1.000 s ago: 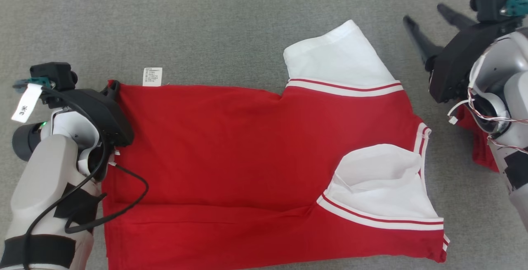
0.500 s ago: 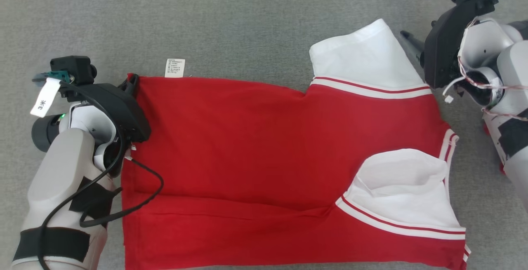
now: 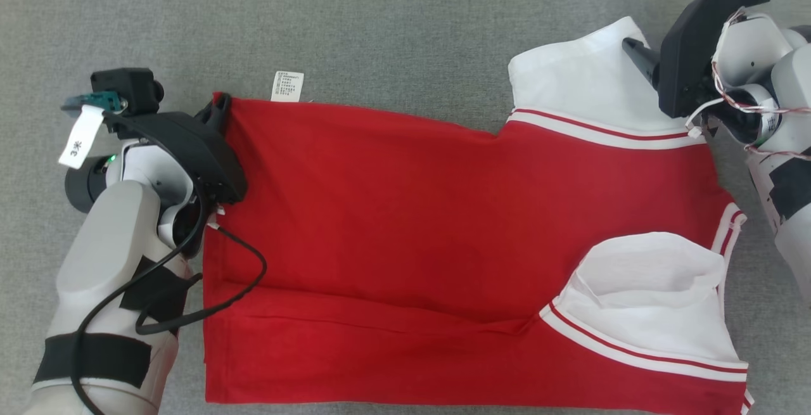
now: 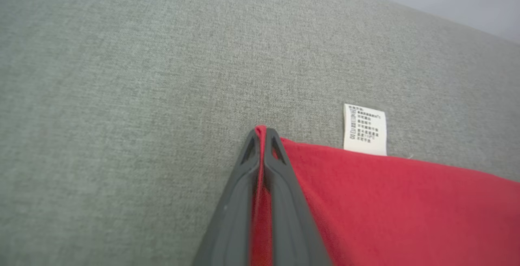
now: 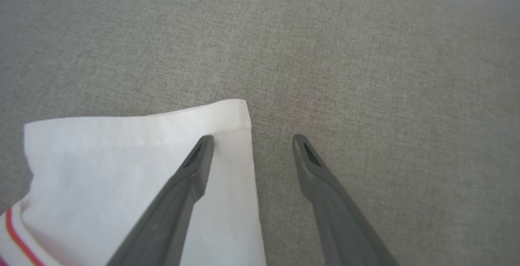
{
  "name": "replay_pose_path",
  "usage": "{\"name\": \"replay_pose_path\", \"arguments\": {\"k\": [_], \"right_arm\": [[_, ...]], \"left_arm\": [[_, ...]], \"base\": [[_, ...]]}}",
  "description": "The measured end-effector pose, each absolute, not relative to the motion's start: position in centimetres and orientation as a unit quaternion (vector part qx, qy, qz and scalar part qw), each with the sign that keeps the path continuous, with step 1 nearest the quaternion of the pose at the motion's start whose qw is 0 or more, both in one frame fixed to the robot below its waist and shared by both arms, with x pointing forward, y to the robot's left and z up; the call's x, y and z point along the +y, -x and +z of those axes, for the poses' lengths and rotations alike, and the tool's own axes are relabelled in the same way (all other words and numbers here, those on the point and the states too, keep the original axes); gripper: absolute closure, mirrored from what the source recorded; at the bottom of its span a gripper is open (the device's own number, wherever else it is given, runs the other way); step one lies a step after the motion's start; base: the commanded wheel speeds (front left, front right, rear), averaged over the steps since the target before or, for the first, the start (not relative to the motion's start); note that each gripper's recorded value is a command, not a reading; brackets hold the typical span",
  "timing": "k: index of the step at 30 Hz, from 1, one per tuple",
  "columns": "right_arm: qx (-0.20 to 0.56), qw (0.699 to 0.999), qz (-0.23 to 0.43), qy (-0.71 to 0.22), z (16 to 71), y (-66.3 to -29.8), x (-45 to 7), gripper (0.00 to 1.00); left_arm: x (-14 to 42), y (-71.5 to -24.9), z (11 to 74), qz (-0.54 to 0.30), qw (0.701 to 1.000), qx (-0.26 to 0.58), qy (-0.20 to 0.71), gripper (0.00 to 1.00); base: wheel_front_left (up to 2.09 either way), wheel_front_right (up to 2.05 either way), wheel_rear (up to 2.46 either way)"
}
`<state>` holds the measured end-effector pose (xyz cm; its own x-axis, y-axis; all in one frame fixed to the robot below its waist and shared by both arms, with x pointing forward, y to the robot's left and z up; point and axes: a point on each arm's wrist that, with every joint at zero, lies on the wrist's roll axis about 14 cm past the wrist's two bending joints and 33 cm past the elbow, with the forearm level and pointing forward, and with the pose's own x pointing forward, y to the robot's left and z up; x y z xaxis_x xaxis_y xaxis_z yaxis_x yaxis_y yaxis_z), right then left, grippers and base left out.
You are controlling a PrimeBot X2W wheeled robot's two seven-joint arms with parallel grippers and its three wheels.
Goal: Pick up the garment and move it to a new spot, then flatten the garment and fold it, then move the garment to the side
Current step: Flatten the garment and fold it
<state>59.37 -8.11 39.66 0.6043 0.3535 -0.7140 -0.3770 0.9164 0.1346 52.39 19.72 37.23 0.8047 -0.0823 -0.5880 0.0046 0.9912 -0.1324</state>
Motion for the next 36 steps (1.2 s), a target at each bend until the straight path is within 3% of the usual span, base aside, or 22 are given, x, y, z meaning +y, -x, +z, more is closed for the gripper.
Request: {"name": "replay_pose_path", "arguments": {"k": [8,9,10,11,19,20,21,23,36], "right_arm": [[0.409,0.888,0.211,0.008,38.6,-59.9,-6.8,0.00],[0.409,0.887,0.213,0.008,38.6,-60.0,-6.7,0.12],[0.410,0.887,0.213,0.009,38.6,-60.1,-6.7,0.32],[0.410,0.887,0.213,0.010,38.5,-60.2,-6.6,0.42],[0.417,0.883,0.217,0.021,38.2,-60.1,-6.5,0.61],[0.417,0.882,0.217,0.023,38.1,-60.1,-6.4,0.70],[0.416,0.883,0.217,0.027,38.1,-60.1,-6.4,0.86],[0.415,0.883,0.218,0.034,38.0,-60.1,-6.5,1.00],[0.389,0.897,0.208,0.038,38.9,-61.0,-7.3,1.00]], "left_arm": [[20.1,-52.8,37.1,-0.020,0.948,0.311,0.061,1.00],[20.2,-52.9,37.1,-0.020,0.948,0.310,0.061,1.00],[20.2,-52.9,37.1,-0.020,0.949,0.310,0.061,1.00],[20.2,-52.9,37.0,-0.019,0.949,0.310,0.061,1.00],[20.3,-53.1,37.0,-0.018,0.948,0.310,0.061,1.00],[20.3,-53.1,37.0,-0.019,0.948,0.310,0.061,1.00],[20.4,-53.1,37.0,-0.019,0.948,0.311,0.061,1.00],[20.4,-53.1,36.9,-0.018,0.949,0.309,0.062,1.00],[20.7,-53.5,37.4,-0.013,0.953,0.295,0.065,1.00]], "base": [[0.00,0.00,0.00],[0.00,0.00,0.00],[0.00,0.00,0.00],[0.00,0.00,0.00],[0.00,0.00,0.00],[0.00,0.00,0.00],[0.00,0.00,0.00],[0.00,0.00,0.00],[0.00,0.00,0.00]]}}
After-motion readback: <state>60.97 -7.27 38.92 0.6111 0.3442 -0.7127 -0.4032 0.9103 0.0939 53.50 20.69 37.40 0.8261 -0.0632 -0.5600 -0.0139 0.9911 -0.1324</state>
